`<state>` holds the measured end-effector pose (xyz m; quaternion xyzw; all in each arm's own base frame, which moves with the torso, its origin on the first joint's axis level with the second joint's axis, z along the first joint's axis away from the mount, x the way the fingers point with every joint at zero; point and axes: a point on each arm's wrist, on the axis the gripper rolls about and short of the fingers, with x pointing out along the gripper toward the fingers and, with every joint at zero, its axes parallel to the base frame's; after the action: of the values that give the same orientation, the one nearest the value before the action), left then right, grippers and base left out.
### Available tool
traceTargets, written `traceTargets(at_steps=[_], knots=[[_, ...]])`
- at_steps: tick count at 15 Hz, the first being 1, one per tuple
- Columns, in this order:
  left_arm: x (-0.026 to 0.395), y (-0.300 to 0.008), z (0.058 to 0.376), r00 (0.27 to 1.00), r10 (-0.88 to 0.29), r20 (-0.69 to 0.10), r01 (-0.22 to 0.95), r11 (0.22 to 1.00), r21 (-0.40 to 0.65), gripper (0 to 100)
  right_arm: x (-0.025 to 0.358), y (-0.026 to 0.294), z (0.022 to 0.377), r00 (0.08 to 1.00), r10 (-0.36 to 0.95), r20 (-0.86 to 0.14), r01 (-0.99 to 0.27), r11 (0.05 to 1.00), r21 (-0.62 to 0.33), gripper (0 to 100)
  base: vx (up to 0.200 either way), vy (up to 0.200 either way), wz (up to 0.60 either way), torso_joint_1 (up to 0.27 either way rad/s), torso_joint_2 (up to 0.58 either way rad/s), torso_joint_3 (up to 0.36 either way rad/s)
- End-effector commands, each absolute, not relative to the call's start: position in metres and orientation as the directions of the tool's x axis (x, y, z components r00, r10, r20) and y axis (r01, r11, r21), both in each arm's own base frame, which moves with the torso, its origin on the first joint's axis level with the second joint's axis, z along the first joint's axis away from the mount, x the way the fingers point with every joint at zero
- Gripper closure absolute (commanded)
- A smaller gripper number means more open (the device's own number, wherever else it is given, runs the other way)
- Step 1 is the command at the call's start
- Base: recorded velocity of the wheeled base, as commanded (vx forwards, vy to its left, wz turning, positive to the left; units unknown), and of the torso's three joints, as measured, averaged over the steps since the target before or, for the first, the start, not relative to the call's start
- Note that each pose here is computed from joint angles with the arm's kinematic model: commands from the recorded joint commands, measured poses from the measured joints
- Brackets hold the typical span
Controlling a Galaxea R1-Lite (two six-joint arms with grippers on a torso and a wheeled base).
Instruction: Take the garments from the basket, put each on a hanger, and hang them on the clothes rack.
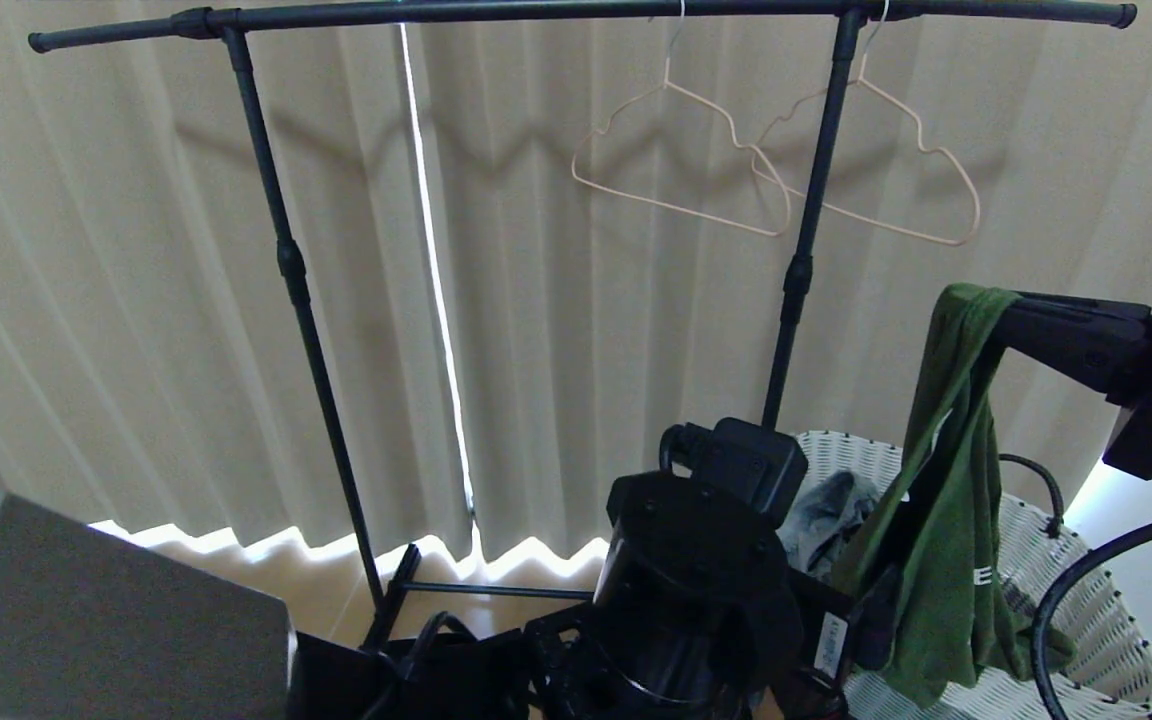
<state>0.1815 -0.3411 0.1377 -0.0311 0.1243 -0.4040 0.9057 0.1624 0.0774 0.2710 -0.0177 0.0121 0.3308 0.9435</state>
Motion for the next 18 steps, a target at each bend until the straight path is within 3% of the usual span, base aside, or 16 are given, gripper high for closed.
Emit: traceTargets(at_steps=[1,4,10,11,14,17,18], knots=[[0.194,-0.347,0.128,0.657,-0.724,-0.212,0.709,0.689,-0.154,0,0.162,0.077,0.271,0.780,0.625,-0.034,-0.625,0.780,-0.026,100,0.000,0.000,0.00,0.000,0.00,0.000],[0.212,-0.348,0.096,0.680,-0.676,-0.285,0.672,0.729,-0.126,0,0.161,0.077,0.273,0.780,0.625,-0.025,-0.625,0.780,-0.029,100,0.000,0.000,0.00,0.000,0.00,0.000],[0.206,-0.338,0.083,0.669,-0.661,-0.340,0.675,0.732,-0.093,0,0.161,0.077,0.273,0.780,0.625,-0.025,-0.625,0.780,-0.029,100,0.000,0.000,0.00,0.000,0.00,0.000],[0.205,-0.335,0.085,0.669,-0.661,-0.340,0.675,0.732,-0.093,100,0.161,0.077,0.272,0.780,0.625,-0.027,-0.625,0.780,-0.028,100,0.000,0.000,0.00,0.000,0.00,0.000],[0.203,-0.332,0.088,0.672,-0.661,-0.334,0.675,0.732,-0.093,100,0.162,0.077,0.272,0.781,0.624,-0.027,-0.624,0.781,-0.028,100,0.000,0.000,0.00,0.000,0.00,0.000],[0.201,-0.302,0.090,0.735,-0.648,-0.201,0.660,0.751,-0.010,100,0.169,0.080,0.267,0.780,0.623,-0.050,-0.625,0.781,-0.022,100,0.000,0.000,0.00,0.000,0.00,0.000],[0.196,-0.279,0.099,0.754,-0.638,-0.154,0.652,0.755,0.067,100,0.172,0.082,0.265,0.779,0.624,-0.064,-0.626,0.780,-0.018,100,0.000,0.000,0.00,0.000,0.00,0.000]])
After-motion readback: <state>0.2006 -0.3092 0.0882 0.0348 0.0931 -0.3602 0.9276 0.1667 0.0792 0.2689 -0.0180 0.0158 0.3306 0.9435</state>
